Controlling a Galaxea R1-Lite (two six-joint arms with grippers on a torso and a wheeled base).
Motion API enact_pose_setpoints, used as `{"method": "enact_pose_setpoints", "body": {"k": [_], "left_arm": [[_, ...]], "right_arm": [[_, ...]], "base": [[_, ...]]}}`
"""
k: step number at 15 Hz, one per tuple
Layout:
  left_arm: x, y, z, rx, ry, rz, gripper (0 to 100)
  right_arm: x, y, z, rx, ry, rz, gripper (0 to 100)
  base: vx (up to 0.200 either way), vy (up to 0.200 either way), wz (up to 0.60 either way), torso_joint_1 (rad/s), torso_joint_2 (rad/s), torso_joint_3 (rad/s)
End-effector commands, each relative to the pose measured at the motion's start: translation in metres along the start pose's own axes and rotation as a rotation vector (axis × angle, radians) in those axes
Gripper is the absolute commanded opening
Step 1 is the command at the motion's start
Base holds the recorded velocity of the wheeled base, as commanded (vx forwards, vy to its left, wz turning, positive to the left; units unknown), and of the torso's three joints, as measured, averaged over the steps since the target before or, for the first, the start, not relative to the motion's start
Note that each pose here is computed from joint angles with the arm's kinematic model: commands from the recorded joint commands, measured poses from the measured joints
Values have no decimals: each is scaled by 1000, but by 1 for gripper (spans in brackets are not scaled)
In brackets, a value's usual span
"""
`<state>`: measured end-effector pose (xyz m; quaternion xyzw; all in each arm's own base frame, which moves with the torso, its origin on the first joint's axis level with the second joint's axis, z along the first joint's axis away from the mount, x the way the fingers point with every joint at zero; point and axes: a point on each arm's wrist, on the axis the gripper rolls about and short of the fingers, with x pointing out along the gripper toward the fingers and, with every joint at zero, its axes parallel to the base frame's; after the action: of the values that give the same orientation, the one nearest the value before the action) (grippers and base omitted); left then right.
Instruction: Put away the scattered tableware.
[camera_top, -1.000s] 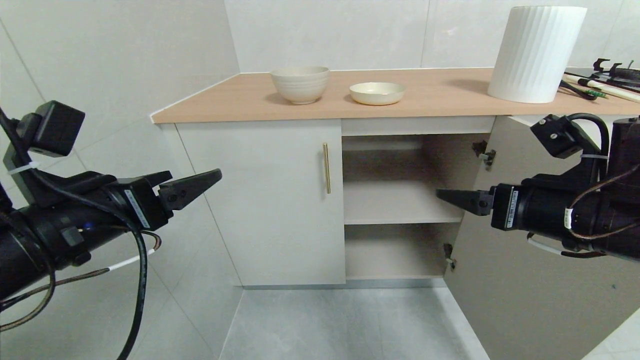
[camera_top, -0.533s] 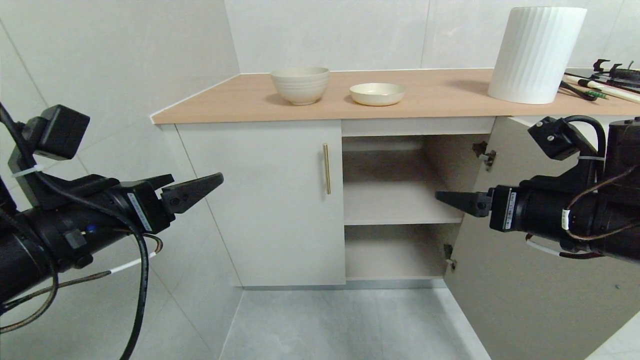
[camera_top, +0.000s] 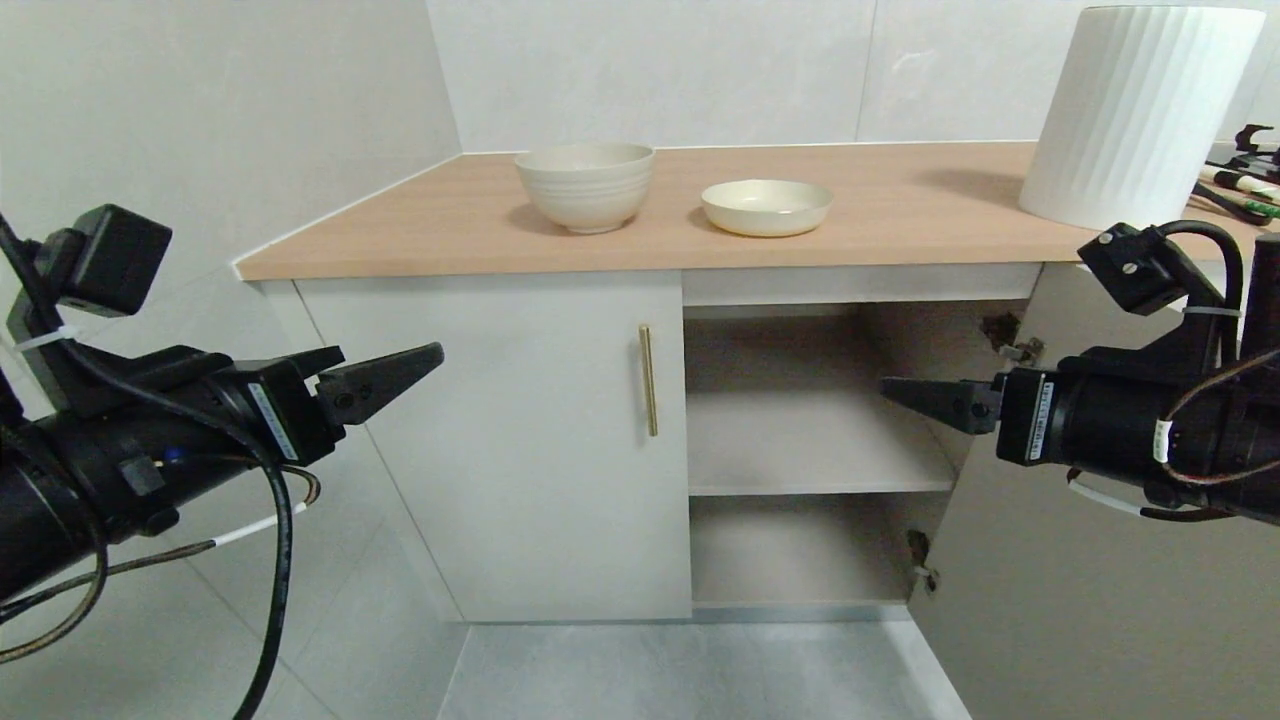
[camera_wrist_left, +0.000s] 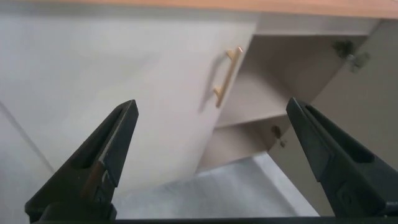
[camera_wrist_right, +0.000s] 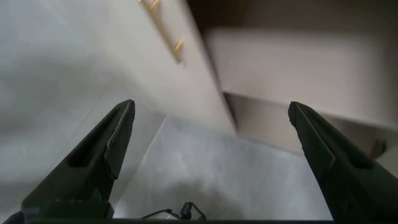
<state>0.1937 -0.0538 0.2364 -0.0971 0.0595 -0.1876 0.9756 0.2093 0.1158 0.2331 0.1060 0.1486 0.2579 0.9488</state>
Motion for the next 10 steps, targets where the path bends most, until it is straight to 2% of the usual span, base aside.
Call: {"method": "enact_pose_setpoints", "body": {"k": [1, 9, 10], "left_arm": [[1, 0, 0, -1, 1, 0, 100], [1, 0, -1, -4, 5, 1, 100], [1, 0, -1, -4, 4, 1, 100]], "right_arm": [[-2, 0, 0, 0, -3, 4, 100], [-9, 1, -1, -1, -13, 14, 100], [-11, 1, -2, -10, -13, 13, 100]], "base": [[200, 0, 0, -2, 2, 2], [200, 0, 0, 2, 2, 1], [0, 0, 0, 0, 0, 0]]}}
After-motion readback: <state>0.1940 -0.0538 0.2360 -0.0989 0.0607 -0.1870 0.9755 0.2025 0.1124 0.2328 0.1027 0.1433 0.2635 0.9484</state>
